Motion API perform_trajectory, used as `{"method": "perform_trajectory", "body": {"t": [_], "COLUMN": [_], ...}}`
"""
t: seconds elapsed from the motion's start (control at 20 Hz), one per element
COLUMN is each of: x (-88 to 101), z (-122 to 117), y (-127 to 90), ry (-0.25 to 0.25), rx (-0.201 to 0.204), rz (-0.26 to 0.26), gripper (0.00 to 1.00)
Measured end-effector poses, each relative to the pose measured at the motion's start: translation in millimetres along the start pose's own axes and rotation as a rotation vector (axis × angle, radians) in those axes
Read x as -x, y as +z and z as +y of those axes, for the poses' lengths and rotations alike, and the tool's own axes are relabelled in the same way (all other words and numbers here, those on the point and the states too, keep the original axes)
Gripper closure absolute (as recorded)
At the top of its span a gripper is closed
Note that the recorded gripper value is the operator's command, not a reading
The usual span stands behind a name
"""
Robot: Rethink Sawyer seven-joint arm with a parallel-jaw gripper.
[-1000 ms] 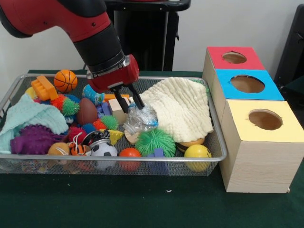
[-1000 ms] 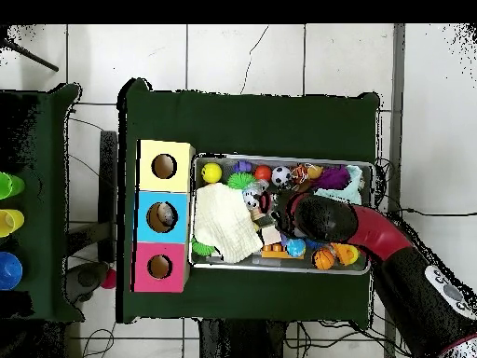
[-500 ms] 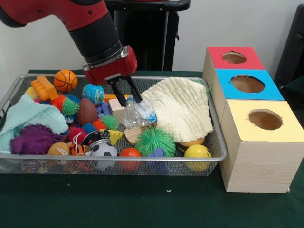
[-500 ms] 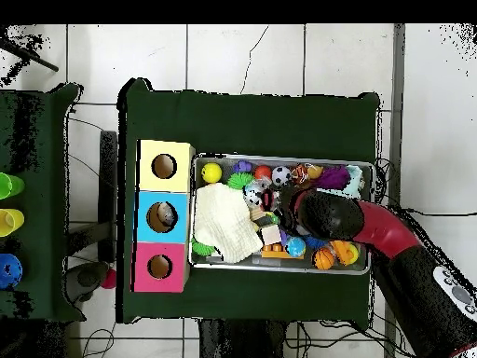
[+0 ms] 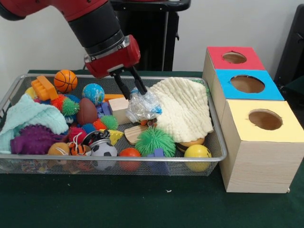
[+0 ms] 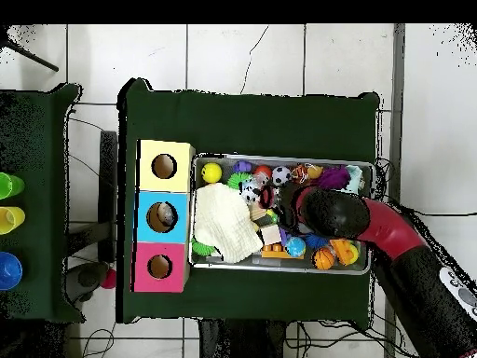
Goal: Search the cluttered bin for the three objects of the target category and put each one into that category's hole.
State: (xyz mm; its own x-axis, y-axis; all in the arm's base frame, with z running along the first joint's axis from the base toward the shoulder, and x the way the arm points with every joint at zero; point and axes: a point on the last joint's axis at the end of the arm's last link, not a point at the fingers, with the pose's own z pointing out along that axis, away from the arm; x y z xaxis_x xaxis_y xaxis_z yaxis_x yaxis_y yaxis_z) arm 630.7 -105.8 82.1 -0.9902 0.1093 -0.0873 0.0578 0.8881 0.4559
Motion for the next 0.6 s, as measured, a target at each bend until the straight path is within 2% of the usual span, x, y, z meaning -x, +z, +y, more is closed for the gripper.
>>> {"method": "perform_trajectory", "body": {"t": [0.25, 0.6], "x": [-0.6, -6.4], "z": [9.5, 24.8], "y": [-8.1, -5.8], "ry": [0.008, 0.006], "rx": [0.032, 0.066], "rz": [-0.003, 0.014], "gripper": [1.00, 1.00]}}
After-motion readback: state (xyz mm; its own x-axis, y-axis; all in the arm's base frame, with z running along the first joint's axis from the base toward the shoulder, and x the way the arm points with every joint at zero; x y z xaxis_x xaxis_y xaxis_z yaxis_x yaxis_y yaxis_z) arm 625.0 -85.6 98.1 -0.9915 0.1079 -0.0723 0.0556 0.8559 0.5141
